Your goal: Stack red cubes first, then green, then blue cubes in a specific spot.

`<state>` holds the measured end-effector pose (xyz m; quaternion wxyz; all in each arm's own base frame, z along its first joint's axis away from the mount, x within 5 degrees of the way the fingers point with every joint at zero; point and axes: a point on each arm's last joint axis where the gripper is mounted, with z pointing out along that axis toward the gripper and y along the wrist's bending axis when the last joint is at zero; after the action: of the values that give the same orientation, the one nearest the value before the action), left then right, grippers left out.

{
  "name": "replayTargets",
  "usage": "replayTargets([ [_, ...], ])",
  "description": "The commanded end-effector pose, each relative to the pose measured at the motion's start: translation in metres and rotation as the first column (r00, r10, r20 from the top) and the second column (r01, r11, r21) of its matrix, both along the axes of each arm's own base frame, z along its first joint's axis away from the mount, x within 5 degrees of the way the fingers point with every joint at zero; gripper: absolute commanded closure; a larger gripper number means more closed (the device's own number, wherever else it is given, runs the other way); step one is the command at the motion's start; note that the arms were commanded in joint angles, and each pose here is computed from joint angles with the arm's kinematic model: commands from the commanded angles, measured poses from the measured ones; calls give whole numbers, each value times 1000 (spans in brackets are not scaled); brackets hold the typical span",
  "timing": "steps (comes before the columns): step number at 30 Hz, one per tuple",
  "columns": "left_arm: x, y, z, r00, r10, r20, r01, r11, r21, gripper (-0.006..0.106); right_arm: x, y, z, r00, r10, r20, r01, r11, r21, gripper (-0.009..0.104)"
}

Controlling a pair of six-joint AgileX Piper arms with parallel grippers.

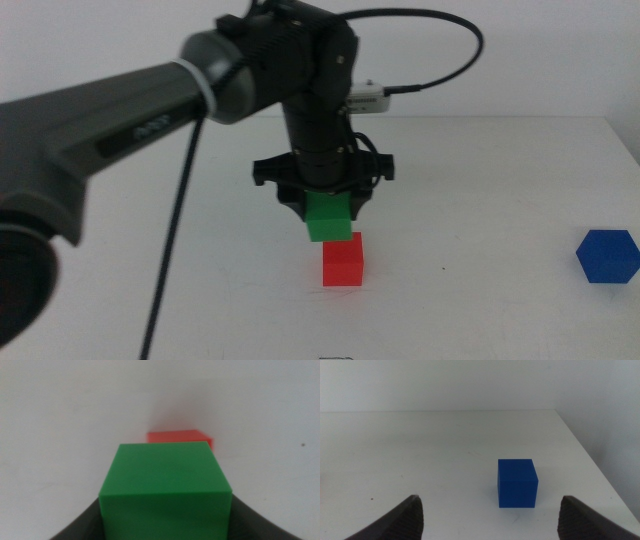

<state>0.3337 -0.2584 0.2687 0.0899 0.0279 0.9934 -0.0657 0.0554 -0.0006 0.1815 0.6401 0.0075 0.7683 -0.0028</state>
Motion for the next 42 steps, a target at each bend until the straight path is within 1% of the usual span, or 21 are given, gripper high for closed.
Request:
replayTargets([
  [1,-10,-3,28,1000,-8,2,8,1000,-5,92,-1,0,14,993,-4,117,6,1000,-23,22],
  [4,-9,-13,27,1000,-25,10,25,1000,-11,92,-1,0,14,993,-4,117,6,1000,-23,22],
  [11,-7,-16,20,1000,-18,-3,18,1000,-5,92,-1,0,14,993,-4,117,6,1000,-23,22],
  [16,-7,-16,7,999,3,-35,-2,1000,17,92,-1,0,14,993,-4,117,6,1000,-23,22],
  [19,-7,-16,7,999,5,-37,-5,1000,18,92,-1,0,14,993,-4,117,6,1000,-23,22],
  [21,-5,-18,-2,999,6,-52,-4,1000,31,92,-1,0,14,993,-4,117,6,1000,-23,22],
  [26,-4,-21,-10,997,7,-81,-5,1000,28,92,-1,0,14,993,-4,117,6,1000,-23,22],
  [27,-3,-21,-10,997,-8,-71,11,999,36,78,-1,0,14,993,-4,117,6,1000,-23,22],
  [30,-3,-20,-10,997,-44,-61,47,998,48,62,-1,0,14,993,-4,117,6,1000,-23,22],
  [37,-2,-20,-10,997,-44,-56,47,997,54,10,-1,0,14,993,-4,117,6,1000,-23,22],
  [38,-2,-20,-10,998,-44,-54,47,997,53,6,-1,0,14,993,-4,117,6,1000,-23,22],
  [42,-1,-18,-10,998,-39,-56,42,998,52,7,-1,0,14,993,-4,117,6,1000,-23,22],
])
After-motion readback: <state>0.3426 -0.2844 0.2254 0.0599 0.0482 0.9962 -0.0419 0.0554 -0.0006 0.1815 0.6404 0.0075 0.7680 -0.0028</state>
